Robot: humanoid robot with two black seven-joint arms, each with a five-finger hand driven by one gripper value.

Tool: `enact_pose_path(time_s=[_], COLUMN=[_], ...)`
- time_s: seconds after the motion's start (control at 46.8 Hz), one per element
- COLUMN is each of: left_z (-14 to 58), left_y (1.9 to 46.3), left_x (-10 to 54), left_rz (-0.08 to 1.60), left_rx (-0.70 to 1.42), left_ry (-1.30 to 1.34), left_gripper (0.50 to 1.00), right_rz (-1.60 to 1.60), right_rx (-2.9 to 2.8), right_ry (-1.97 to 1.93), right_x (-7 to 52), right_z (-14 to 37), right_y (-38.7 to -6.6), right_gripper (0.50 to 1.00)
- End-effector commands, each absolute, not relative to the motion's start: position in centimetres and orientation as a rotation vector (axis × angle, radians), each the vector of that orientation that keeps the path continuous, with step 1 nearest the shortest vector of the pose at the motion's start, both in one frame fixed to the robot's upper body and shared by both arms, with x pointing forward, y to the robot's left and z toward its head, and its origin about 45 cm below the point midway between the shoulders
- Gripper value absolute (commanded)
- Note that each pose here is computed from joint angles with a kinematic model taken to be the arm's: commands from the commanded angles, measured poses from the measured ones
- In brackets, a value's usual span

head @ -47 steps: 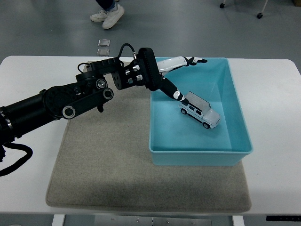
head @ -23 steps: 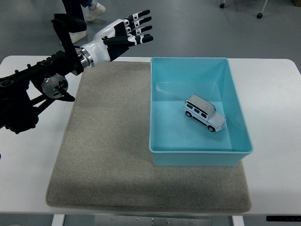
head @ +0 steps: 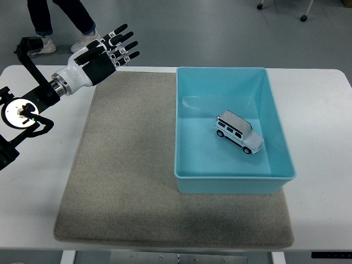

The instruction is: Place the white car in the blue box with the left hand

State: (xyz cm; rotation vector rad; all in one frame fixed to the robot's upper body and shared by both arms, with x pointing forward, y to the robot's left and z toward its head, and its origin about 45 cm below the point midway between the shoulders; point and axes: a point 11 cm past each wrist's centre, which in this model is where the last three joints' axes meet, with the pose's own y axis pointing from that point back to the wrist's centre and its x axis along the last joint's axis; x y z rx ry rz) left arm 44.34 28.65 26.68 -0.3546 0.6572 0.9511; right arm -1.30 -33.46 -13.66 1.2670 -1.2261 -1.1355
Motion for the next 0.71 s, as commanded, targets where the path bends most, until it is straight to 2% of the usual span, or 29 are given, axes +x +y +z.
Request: enact_pose_path(time_s=[0.0,0.684], left_z=[26.5,25.9], left_y=[29.7,31.5], left_x=[44.0,43.4], left_rz=[0.958,0.983], left_rx=[-0.386,-0.388], left_ry=[0.712,0.736], left_gripper=[1.000,0.999], right_rz=[-1.135,-1.152], right_rx=[1.267,1.279], right_ry=[-1.226,-1.215], right_x=[-1.3,-1.4], right_z=[-13.7,-13.7], right_y=[-33.5,-33.0], right_gripper=[0.936,0.936])
